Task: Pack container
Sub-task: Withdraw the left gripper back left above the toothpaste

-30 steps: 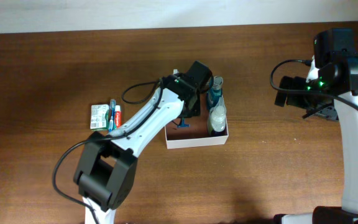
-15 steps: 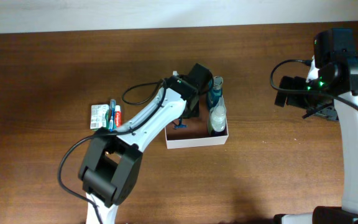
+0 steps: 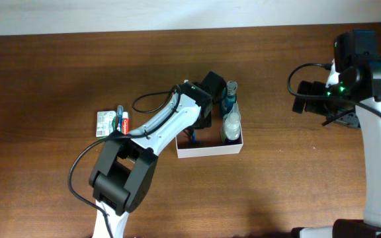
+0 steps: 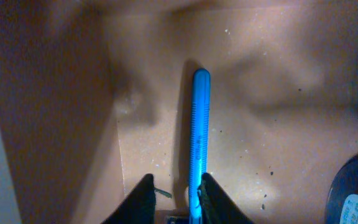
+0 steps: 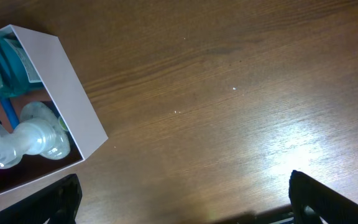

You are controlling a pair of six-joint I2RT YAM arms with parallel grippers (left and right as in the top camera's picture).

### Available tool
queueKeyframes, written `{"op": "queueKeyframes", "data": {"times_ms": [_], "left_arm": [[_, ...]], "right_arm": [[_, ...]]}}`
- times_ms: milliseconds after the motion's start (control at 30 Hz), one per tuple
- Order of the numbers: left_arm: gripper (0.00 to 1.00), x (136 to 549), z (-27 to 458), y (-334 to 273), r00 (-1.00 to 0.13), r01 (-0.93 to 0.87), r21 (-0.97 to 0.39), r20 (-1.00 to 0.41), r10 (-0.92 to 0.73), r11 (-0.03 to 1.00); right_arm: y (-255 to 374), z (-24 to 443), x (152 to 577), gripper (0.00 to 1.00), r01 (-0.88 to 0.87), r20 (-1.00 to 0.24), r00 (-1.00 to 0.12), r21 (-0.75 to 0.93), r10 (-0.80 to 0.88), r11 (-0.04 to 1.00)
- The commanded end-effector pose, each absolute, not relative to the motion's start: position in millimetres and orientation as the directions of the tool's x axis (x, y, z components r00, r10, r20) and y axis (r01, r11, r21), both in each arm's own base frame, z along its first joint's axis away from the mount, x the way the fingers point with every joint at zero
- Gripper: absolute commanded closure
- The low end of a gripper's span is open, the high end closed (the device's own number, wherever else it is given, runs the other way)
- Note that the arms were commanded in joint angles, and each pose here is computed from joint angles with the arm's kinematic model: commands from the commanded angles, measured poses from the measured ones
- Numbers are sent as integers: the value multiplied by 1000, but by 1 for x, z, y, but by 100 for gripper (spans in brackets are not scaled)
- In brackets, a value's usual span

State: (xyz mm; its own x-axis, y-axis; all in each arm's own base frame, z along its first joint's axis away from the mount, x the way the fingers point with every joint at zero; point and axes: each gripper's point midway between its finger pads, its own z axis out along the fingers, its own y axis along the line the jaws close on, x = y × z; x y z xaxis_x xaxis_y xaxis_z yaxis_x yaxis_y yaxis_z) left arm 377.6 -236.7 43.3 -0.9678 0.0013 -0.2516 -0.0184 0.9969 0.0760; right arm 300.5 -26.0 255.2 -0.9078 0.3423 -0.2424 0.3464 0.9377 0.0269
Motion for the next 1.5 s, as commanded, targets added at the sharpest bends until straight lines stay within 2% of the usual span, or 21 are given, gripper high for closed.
{"op": "queueKeyframes", "data": {"times_ms": [0, 133, 333, 533, 667, 900, 1100, 1467], "left_arm": [[72, 380, 47, -237, -964, -20, 83, -264, 3, 996], [72, 385, 62, -237, -960, -3, 77, -280, 18, 997], [73, 398, 129, -223, -942, -24, 37, -335, -10, 999], [73, 399, 202, -175, -930, -25, 9, -368, -20, 1000], [73, 396, 222, -132, -931, -26, 24, -366, -15, 999], [67, 395, 213, -80, -957, -12, 48, -289, 3, 999], [68, 388, 187, -39, -974, -103, 65, -211, -87, 993], [67, 382, 107, -29, -987, -82, 34, -144, -76, 996]], "right_arm": [[-30, 264, 299, 2, 356, -274, -896, 25, 349, 934], [-30, 264, 299, 2, 355, -274, -897, 25, 348, 934], [-30, 264, 299, 2, 355, -274, -896, 25, 348, 934], [-30, 264, 299, 2, 355, -274, -897, 25, 348, 934], [-30, 264, 299, 2, 356, -274, -896, 25, 349, 934], [-30, 264, 299, 1, 355, -274, -896, 25, 348, 934], [-30, 264, 299, 2, 356, -274, -896, 25, 349, 934], [-30, 264, 299, 2, 356, -274, -896, 25, 349, 934]]}}
